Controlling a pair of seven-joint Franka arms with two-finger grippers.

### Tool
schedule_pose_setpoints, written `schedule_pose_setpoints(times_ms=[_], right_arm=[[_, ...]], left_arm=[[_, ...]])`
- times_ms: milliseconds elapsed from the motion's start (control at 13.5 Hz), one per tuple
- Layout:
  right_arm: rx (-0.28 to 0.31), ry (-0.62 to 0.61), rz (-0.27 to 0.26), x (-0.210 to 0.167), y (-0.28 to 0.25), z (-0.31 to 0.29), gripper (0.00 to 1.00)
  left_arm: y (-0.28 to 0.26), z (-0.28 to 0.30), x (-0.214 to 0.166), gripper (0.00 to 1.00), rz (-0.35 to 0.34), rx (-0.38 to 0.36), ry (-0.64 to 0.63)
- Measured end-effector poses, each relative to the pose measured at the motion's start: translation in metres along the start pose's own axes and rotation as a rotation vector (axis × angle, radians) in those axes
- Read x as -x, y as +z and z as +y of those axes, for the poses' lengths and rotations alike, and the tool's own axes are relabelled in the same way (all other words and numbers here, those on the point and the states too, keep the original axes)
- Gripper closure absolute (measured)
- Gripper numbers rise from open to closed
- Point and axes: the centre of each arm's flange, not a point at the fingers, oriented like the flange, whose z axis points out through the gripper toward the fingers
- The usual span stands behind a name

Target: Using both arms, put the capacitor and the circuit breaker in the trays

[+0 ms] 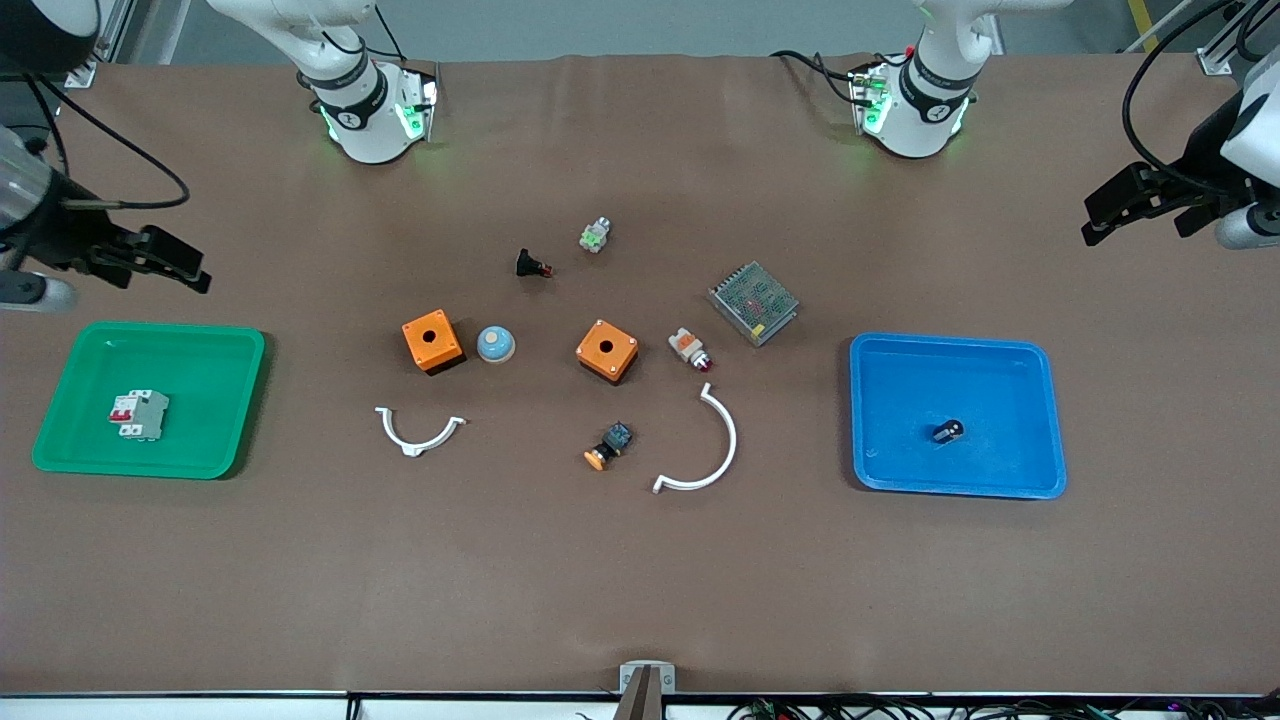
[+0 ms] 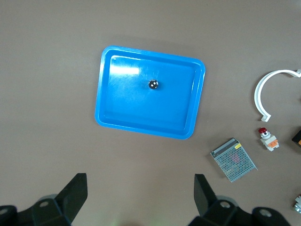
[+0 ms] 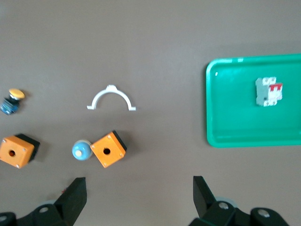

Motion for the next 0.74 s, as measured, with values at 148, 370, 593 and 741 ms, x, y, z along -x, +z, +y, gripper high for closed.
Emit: schedule_pose_setpoints(times_ms=[148, 370, 593, 741], right_arm=[[-0.007, -0.001, 0.060, -0.003, -0.029, 0.000, 0.00], [-0.010, -0.003, 0.071, -0.009, -0.030, -0.001, 0.00], [-0.011, 0.001, 0.054, -0.020, -0.014, 0.001, 0.00], [-0.013, 0.004, 0.071, -0.023, -0.021, 0.003, 0.00]], left_arm=[[0.002, 0.000, -0.002, 0.00, -0.004, 0.000, -0.001], [0.005, -0.001, -0.004, 0.00, -0.010, -0.001, -0.002], [0.006, -0.001, -0.004, 0.00, -0.010, -0.001, -0.003], [0.005, -0.001, -0.004, 0.00, -0.010, -0.001, -0.003]])
